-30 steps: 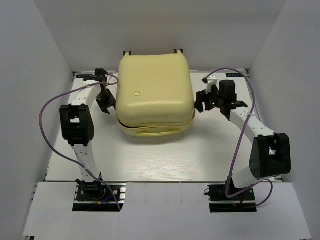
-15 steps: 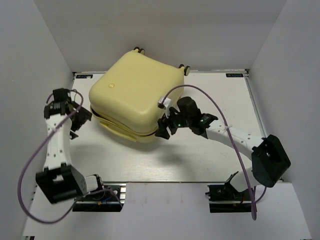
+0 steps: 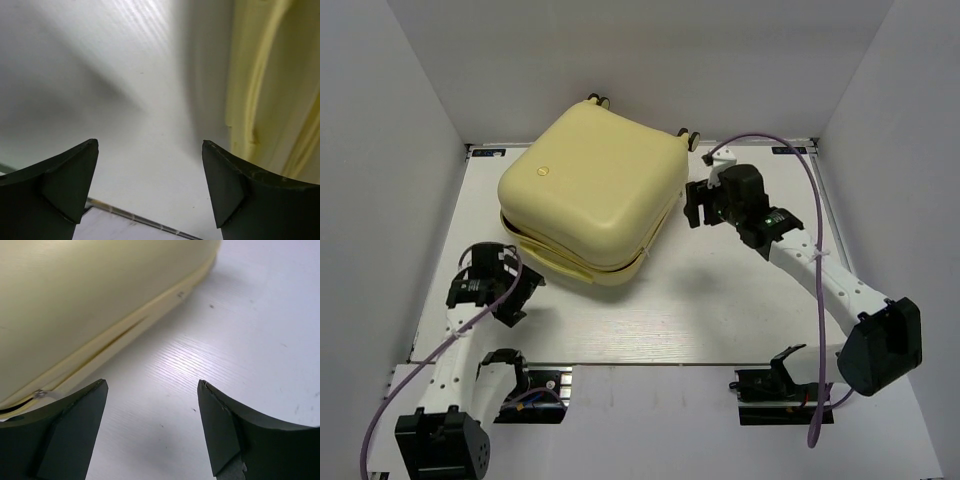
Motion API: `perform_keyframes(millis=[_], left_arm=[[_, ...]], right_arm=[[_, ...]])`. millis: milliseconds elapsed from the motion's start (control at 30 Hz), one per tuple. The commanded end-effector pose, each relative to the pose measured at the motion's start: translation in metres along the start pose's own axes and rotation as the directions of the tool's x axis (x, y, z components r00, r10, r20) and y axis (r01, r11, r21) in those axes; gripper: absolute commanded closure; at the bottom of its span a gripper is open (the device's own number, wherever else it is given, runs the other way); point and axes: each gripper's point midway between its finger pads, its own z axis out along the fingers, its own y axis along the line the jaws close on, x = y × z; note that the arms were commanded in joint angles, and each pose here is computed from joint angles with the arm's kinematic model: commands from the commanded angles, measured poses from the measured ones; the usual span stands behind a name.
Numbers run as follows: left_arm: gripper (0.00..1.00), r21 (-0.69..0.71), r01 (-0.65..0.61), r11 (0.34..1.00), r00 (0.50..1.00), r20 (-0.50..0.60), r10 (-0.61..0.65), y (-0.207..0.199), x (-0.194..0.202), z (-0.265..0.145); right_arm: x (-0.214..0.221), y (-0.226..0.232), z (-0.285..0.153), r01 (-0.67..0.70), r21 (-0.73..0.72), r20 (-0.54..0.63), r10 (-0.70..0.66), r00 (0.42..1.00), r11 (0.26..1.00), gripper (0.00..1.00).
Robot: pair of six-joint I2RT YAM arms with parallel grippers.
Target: Pack the luggage
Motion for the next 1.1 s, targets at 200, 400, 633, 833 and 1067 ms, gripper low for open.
perform_keyframes(millis=[200,400,633,833,1067], left_arm=[[0.16,0.173,-0.024,0.985,0.991,0.131,0.001,-0.078,-0.016,0.002],[0.26,0.082,0.010,0.997,0.993,0.117,-0.019,-0.082,-0.016,0.027],[0.35,0.004,0.074,0.997,0.985,0.153,-0.074,-0.059,-0.014,0.055],[0.62,-0.089,0.084,0.992,0.979,0.194,-0.066,-0.052,-0.014,0.064],[1.00,-0.201,0.148,0.968,0.965,0.243,-0.097,-0.024,-0.015,0.064]], right_arm=[[0.002,-0.040,-0.004,-0.098,0.128,-0.008,0.099,0.995,0.987,0.22],[0.020,-0.050,0.000,-0.037,0.095,-0.016,0.039,0.999,0.995,0.22],[0.020,-0.043,0.010,0.079,-0.030,0.053,-0.077,0.996,0.996,0.27],[-0.010,-0.105,0.036,-0.098,0.258,0.073,0.081,0.994,0.961,0.34],[-0.044,-0.156,0.073,-0.176,0.388,0.138,0.131,0.982,0.905,0.34]])
